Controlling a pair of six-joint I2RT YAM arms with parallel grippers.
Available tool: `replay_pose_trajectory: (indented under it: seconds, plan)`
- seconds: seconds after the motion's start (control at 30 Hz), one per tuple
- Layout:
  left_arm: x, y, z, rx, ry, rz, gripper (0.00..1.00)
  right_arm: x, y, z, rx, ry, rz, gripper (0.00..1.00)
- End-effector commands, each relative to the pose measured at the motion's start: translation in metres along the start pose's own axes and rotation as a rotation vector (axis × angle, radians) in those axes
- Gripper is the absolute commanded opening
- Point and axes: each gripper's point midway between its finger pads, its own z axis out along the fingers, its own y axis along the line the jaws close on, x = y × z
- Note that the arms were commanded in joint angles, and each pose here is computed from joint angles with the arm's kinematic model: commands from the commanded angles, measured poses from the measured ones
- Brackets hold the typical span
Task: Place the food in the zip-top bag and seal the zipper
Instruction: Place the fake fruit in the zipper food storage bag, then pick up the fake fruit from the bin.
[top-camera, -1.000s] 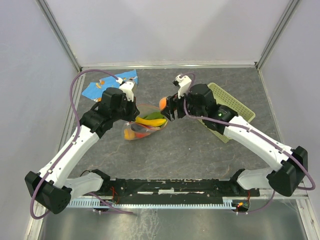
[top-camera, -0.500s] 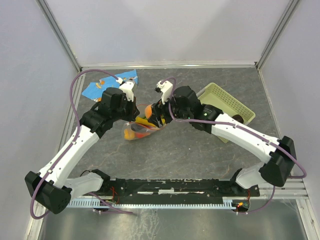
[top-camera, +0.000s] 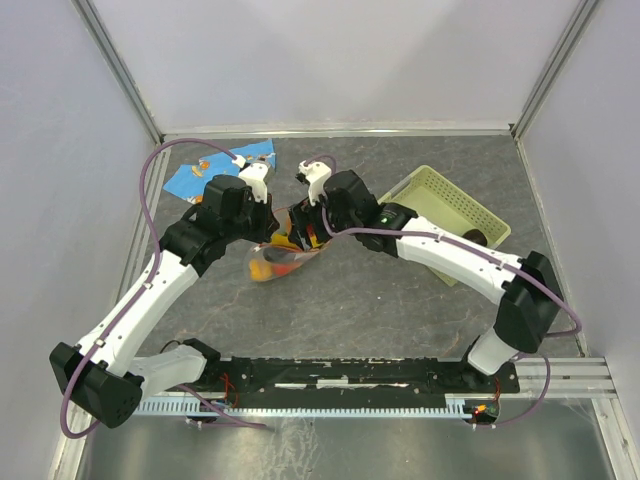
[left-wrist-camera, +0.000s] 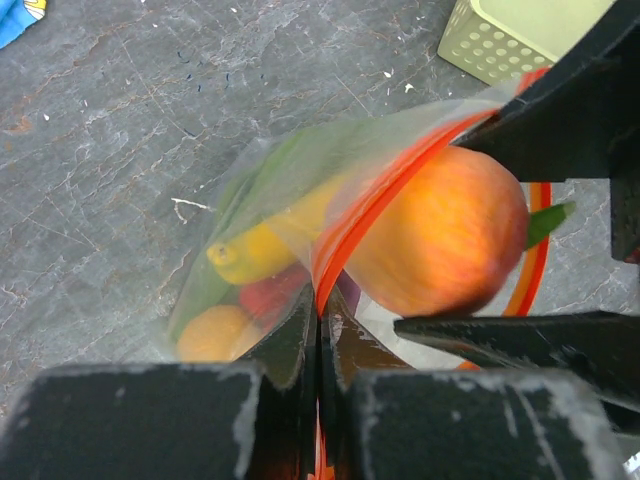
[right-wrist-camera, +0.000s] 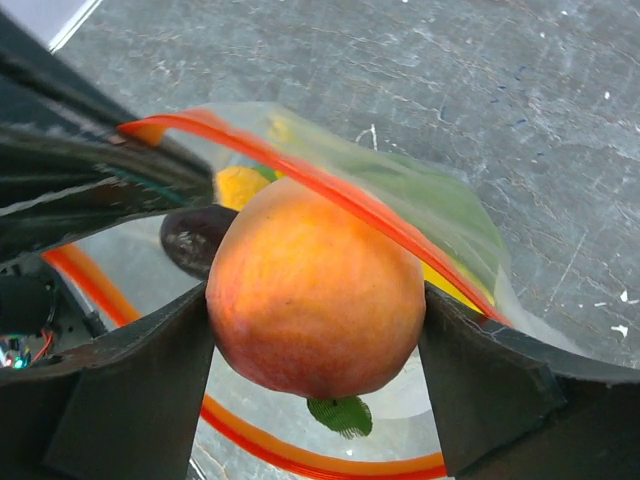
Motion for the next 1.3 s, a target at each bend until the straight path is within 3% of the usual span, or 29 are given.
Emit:
replay_pose_trajectory:
  seconds: [0.0, 0.33, 0.77, 0.97, 1.27]
  plan:
    - [-0.016, -0.004, -0.002, 0.033, -0.067, 0.039, 0.03, -0.025, -0.010, 0.006, 0.087, -0.078, 0.041, 0.87]
    - [-0.016, -0.005, -0.003, 0.034, -0.069, 0.039, 0.03, -0.028, -0.012, 0.012, 0.094, -0.108, 0.068, 0.95]
    - [-0.016, -0.003, -0.003, 0.027, -0.069, 0.037, 0.03, -0.039, -0.012, -0.048, 0.104, -0.119, -0.082, 0.96]
    - [-0.015, -0.003, -0.002, 0.026, -0.064, 0.038, 0.03, -0.016, -0.050, -0.078, 0.267, -0.024, -0.086, 0.98]
    - [-0.013, -0.004, 0.001, 0.031, -0.056, 0.034, 0.03, 0.035, -0.129, -0.127, 0.640, 0.048, 0.067, 0.99]
